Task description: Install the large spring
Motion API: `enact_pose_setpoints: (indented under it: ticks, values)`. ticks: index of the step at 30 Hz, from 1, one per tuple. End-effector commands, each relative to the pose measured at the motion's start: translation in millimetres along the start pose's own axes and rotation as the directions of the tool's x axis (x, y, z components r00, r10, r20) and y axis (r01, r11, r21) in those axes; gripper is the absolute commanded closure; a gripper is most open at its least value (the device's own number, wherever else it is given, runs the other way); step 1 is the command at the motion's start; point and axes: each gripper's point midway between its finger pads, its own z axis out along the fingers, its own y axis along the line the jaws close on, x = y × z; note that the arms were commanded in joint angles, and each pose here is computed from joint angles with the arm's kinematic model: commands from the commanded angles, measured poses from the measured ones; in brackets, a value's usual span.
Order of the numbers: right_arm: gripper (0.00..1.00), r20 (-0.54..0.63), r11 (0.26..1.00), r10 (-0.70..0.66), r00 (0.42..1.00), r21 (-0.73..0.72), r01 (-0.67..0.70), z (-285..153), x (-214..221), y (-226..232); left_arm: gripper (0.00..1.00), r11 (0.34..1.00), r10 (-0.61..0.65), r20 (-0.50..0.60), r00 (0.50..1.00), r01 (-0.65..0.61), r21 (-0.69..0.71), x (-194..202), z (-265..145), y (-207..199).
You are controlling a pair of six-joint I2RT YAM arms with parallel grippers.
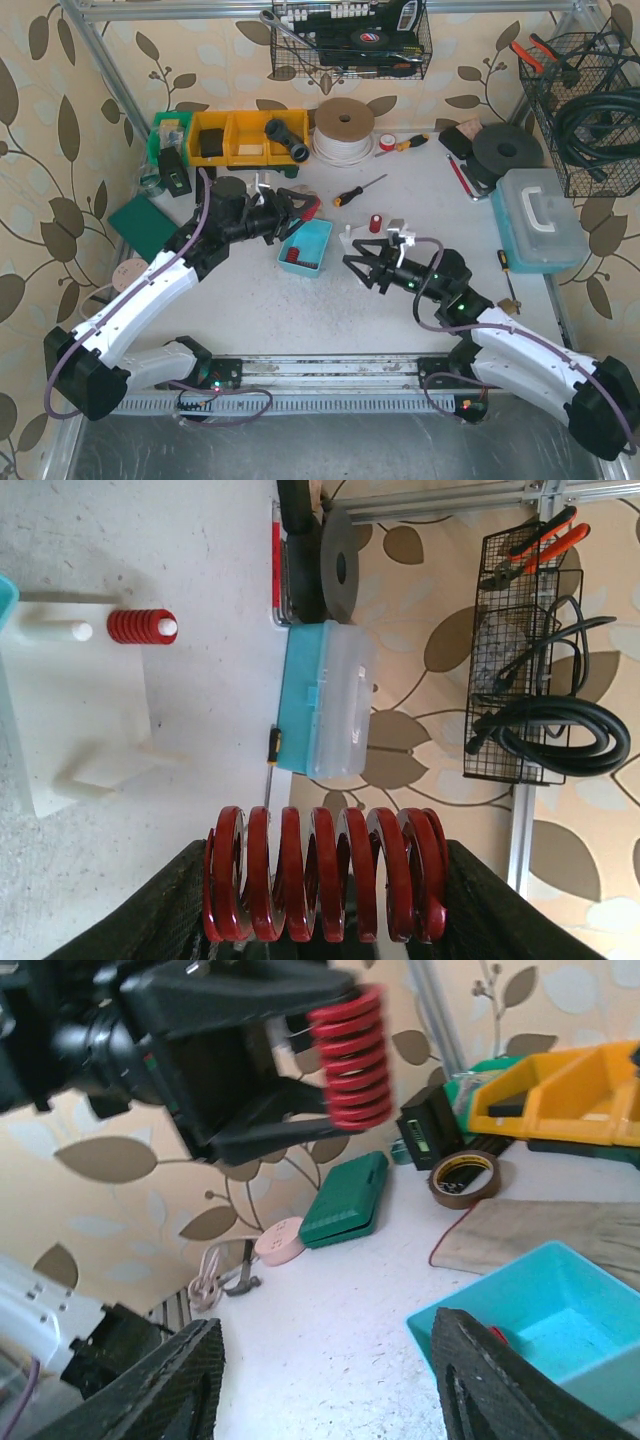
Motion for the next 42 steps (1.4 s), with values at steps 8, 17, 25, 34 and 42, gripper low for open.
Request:
enact_pose_setpoints:
  ticks: [8,17,25,34,42]
  values:
    - [0.49,0.042,0.969,-0.245,0.969,-0.019,0.246,31,-19,40,0.82,0.994,-0.027,-0.046,0.999,0.032,0.106,18,-24,-30]
    - [0.49,0.010,0.960,-0.275,0.961,0.052,0.274,41,-27,30,0.82,0.994,0.033,-0.129,0.991,-0.020,0.104,35,-15,-24]
    - [0.46,0.054,0.967,-0.236,0.970,0.110,0.230,22,-30,21,0.82,0.996,0.036,-0.182,0.983,-0.021,0.084,44,0,-8]
    - [0.46,0.136,0.988,-0.140,0.981,0.083,0.130,9,-35,4,0.83,0.998,0.027,-0.197,0.980,-0.017,0.052,50,-6,-3]
    - [0.46,0.129,0.985,-0.167,0.977,0.070,0.159,12,-36,7,0.83,0.998,0.034,-0.209,0.977,-0.023,0.055,53,-4,-7]
